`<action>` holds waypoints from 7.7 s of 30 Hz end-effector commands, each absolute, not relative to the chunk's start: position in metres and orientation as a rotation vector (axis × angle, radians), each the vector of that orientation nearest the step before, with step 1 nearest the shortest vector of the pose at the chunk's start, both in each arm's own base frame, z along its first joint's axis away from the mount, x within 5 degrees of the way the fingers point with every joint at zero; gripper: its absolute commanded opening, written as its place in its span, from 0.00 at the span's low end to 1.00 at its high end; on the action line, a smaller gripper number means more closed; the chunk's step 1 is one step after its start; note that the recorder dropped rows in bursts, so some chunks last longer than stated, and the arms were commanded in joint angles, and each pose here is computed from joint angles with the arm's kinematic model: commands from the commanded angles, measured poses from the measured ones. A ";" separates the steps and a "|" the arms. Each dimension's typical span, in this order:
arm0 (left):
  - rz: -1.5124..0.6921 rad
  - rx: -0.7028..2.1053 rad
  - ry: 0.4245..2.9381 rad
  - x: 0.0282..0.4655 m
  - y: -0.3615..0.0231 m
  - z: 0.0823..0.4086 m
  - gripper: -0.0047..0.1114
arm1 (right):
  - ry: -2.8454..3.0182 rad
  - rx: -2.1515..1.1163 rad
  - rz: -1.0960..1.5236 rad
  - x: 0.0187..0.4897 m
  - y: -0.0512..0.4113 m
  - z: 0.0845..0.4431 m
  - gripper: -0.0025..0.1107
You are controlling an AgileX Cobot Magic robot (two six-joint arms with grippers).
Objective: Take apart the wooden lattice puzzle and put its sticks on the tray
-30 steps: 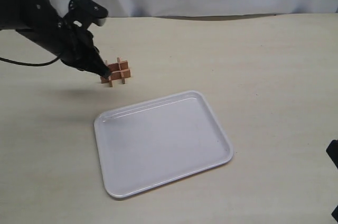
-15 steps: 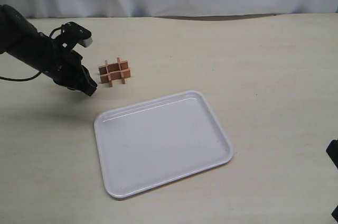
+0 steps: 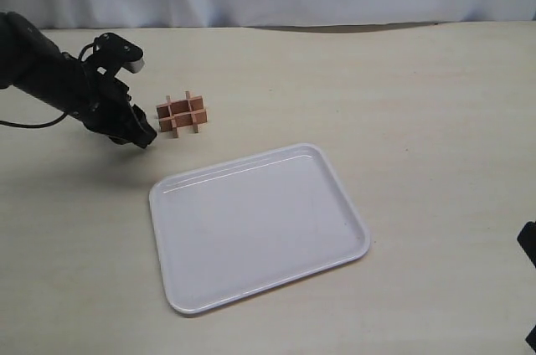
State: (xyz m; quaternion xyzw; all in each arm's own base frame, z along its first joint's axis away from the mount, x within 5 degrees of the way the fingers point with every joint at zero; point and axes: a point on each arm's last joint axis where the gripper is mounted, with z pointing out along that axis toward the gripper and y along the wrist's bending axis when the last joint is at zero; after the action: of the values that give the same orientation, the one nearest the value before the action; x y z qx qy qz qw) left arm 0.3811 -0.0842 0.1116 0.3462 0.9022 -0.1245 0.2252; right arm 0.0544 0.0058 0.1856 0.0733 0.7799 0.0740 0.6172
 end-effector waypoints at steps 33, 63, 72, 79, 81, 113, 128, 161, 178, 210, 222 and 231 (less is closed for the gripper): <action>-0.211 1.023 2.352 0.386 -0.127 0.099 0.41 | 1.798 0.158 0.159 0.054 0.006 0.184 0.06; -0.286 0.962 2.351 0.381 -0.145 0.105 0.07 | 1.798 0.158 0.159 0.054 0.006 0.184 0.06; -0.298 0.973 2.353 0.380 -0.146 0.105 0.46 | 1.798 0.158 0.159 0.054 0.006 0.184 0.06; -0.304 1.017 2.348 0.378 -0.146 0.105 0.50 | 1.798 0.158 0.159 0.054 0.006 0.184 0.06; -0.297 1.047 2.341 0.378 -0.145 0.107 0.50 | 1.798 0.158 0.159 0.054 0.006 0.184 0.06; -0.269 1.089 2.321 0.379 -0.134 0.115 0.29 | 1.798 0.158 0.159 0.054 0.006 0.184 0.06; -0.239 1.080 2.348 0.381 -0.133 0.099 0.29 | 1.798 0.158 0.159 0.054 0.006 0.184 0.06; -0.577 1.749 2.095 0.286 -0.242 0.156 0.04 | 1.798 0.158 0.159 0.054 0.006 0.184 0.06; -0.398 1.887 1.996 0.286 -0.242 0.155 0.63 | 1.798 0.158 0.159 0.054 0.006 0.184 0.06; -0.127 0.732 2.374 0.372 -0.131 0.129 0.63 | 1.798 0.158 0.159 0.054 0.006 0.184 0.06; -0.106 0.738 2.401 0.375 -0.135 0.106 0.63 | 1.798 0.158 0.159 0.054 0.006 0.184 0.06; -0.107 0.727 2.393 0.376 -0.141 0.103 0.41 | 1.798 0.158 0.159 0.054 0.006 0.184 0.06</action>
State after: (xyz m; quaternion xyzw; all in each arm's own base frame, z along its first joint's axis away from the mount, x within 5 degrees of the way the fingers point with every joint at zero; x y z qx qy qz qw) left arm 0.3736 -0.1399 0.1049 0.2891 0.9062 -0.0421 0.3056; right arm 0.0544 0.0058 0.1856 0.0733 0.7799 0.0740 0.6172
